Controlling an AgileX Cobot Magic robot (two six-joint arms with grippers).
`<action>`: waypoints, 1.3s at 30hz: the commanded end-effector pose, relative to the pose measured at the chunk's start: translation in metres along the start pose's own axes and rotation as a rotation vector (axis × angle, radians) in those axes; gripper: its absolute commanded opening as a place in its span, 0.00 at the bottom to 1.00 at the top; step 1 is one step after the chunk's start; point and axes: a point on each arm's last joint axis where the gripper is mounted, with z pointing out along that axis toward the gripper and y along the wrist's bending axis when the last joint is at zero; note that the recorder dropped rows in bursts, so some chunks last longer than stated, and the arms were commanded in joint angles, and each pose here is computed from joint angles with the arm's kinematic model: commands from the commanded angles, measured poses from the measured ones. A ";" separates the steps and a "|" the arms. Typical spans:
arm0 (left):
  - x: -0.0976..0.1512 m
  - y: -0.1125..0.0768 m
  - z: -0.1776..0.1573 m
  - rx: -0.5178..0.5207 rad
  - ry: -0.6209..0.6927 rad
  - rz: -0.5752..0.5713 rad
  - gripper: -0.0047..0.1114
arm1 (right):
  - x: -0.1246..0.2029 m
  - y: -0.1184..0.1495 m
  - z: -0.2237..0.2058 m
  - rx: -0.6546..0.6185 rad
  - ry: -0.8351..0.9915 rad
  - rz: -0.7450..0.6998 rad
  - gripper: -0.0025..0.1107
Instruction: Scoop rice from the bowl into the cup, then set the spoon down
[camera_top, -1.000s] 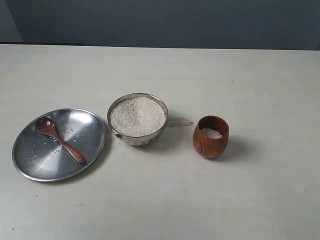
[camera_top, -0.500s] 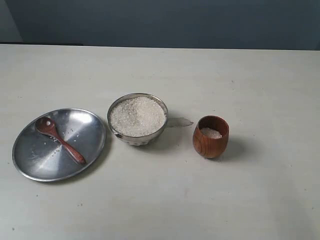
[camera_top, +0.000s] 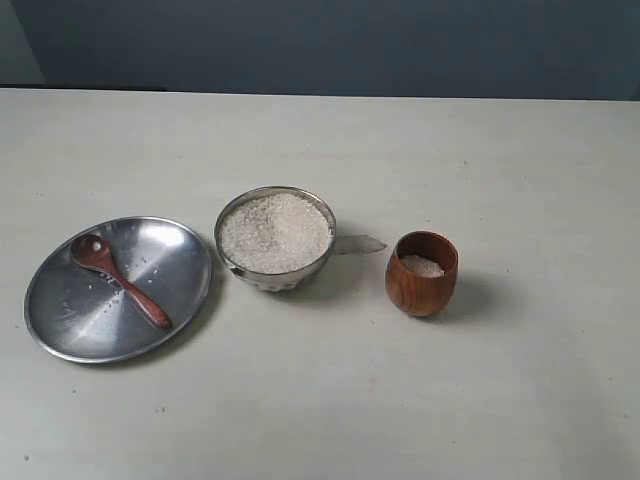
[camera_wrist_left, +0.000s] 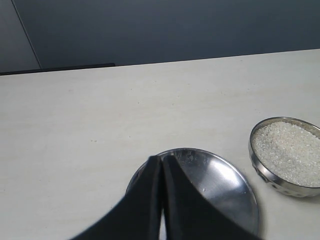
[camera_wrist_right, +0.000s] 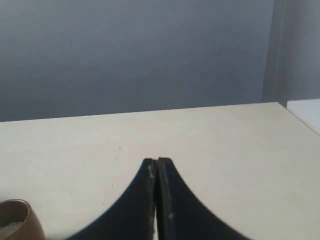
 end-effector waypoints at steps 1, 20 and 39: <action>-0.002 0.000 0.000 0.001 -0.007 0.014 0.04 | -0.002 0.004 0.001 -0.046 -0.110 -0.085 0.02; -0.002 0.000 0.000 0.000 -0.007 0.014 0.04 | 0.012 0.004 0.002 -0.057 0.031 -0.203 0.02; -0.002 0.000 0.000 -0.002 -0.007 0.018 0.04 | 0.028 0.001 0.001 -0.038 0.194 -0.192 0.02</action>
